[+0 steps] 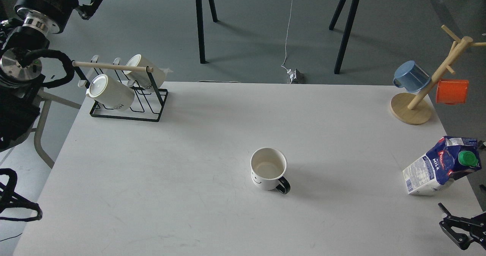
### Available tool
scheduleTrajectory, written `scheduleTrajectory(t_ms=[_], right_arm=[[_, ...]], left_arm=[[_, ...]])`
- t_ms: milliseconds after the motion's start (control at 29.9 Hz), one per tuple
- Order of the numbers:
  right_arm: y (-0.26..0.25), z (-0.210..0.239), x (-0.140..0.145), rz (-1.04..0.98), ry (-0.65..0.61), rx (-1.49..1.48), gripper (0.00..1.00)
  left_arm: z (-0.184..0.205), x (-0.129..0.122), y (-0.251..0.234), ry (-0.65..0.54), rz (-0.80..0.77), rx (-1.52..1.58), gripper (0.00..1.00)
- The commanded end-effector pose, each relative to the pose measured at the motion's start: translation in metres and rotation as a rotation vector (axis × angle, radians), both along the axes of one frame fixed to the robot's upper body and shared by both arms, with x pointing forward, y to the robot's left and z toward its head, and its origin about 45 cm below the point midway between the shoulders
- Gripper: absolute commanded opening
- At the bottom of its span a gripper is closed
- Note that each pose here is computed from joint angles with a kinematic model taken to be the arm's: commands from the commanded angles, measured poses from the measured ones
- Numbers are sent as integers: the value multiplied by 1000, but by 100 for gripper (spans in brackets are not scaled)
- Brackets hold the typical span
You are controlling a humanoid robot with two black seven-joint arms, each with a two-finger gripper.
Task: Place cup and milk with both arms
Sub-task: 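Lower the right gripper to the milk carton and grasp it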
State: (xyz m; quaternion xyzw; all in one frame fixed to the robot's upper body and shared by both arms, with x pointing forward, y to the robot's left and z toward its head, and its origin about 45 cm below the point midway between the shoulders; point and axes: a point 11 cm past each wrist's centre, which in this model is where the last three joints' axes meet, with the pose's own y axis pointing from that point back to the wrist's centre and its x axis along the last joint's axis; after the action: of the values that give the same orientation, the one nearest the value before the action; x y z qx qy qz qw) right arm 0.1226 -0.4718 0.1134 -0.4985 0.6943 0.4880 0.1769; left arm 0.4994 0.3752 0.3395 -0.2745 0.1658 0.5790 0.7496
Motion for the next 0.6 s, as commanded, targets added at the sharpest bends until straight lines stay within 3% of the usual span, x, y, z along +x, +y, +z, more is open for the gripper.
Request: scheduleTrajectory(t_ms=[0,569], right_arm=[[9,-5,0,-3,-9,26,100],[7,8,15,-30,-78,26,100]], left_arm=[[0,1,-1,4,3,0,100],[3,-2,12,6,26,15,100]])
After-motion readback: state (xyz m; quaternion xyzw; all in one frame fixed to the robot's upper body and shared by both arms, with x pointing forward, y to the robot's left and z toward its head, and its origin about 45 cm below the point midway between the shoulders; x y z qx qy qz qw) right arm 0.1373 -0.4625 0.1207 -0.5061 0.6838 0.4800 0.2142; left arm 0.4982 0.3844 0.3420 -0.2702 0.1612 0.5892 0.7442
